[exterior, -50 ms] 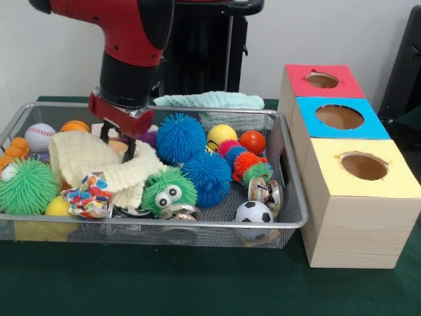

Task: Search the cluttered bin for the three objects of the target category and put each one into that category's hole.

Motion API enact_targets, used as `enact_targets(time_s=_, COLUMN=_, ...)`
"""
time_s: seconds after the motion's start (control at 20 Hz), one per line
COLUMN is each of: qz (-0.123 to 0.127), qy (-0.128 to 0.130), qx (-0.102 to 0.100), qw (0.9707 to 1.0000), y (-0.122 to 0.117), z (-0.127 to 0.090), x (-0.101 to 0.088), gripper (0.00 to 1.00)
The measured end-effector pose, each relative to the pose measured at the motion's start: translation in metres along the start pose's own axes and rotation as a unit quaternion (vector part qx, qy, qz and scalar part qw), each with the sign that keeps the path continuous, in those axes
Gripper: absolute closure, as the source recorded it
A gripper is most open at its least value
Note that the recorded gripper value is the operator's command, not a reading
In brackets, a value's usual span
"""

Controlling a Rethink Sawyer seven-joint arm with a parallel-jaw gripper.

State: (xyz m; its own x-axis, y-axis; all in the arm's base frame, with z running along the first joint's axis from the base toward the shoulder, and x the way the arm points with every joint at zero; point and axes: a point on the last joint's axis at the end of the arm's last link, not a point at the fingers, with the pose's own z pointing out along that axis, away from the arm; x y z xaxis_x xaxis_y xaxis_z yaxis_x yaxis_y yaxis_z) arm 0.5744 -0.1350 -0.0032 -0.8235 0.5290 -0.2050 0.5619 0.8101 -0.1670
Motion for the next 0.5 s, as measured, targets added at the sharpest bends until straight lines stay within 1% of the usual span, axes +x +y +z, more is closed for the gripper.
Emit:
enact_targets(time_s=0.05, qz=0.0, qy=0.0, qx=-0.001, qw=1.0, y=0.002, z=-0.001, x=0.0, gripper=0.0)
enact_targets(time_s=0.1, qz=-0.001, qy=-0.001, qx=-0.006, qw=1.0, y=0.013, z=-0.003, x=0.002, gripper=0.0)
enact_targets(time_s=0.15, qz=-0.01, qy=-0.002, qx=-0.011, qw=0.9999, y=0.032, z=-0.008, x=0.008, gripper=1.0)
enact_targets(time_s=0.3, qz=-0.013, qy=-0.002, qx=-0.013, qw=0.9998, y=0.038, z=-0.01, x=0.01, gripper=1.0)
enact_targets(time_s=0.35, qz=-0.016, qy=-0.001, qx=-0.019, qw=0.9997, y=0.051, z=-0.013, x=0.014, gripper=1.0)
enact_targets(time_s=0.4, qz=-0.017, qy=-0.001, qx=-0.02, qw=0.9997, y=0.054, z=-0.014, x=0.015, gripper=1.0)
enact_targets(time_s=0.5, qz=-0.022, qy=-0.001, qx=-0.026, qw=0.9994, y=0.072, z=-0.02, x=0.021, gripper=1.0)
